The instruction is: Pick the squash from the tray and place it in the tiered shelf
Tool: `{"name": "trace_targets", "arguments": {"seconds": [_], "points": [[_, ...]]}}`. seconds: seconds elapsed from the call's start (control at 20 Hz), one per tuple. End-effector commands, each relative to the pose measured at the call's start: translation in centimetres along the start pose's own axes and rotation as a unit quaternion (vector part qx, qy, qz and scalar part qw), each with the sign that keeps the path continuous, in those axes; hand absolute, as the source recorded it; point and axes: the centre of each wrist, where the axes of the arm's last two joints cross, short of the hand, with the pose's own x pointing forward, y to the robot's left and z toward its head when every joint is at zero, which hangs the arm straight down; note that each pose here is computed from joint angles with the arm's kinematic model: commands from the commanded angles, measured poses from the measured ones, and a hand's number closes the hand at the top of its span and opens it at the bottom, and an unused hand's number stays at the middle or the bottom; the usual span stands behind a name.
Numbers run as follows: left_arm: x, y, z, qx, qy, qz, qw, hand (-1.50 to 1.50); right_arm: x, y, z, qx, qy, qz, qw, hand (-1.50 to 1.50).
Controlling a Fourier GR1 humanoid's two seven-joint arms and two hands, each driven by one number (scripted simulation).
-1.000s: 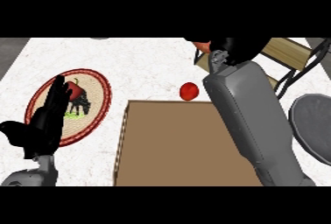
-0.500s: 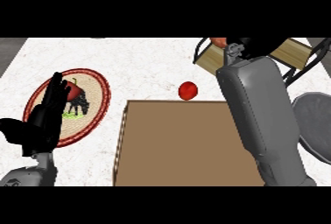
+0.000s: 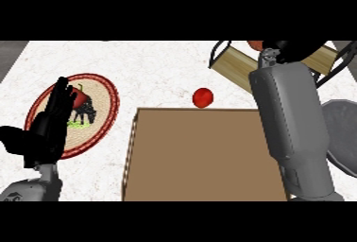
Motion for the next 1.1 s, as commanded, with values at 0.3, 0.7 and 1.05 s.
{"name": "trace_targets", "arguments": {"seconds": [0.3, 0.7, 1.05], "points": [[-0.8, 0.3, 0.0, 0.003, 0.002, 0.002, 1.0, 0.0, -3.0, 4.3, -3.8, -0.003, 0.071, -0.008, 0.997, 1.5], [0.1, -0.2, 0.8, 0.003, -0.002, 0.002, 1.0, 0.0, -5.3, 5.3, -6.0, 0.015, 0.121, -0.106, 0.987, -1.5], [-0.3, -0.6, 0.4, 0.001, -0.002, -0.007, 1.0, 0.0, -3.5, 5.7, -5.5, 0.014, 0.078, -0.149, 0.986, -1.5]]}}
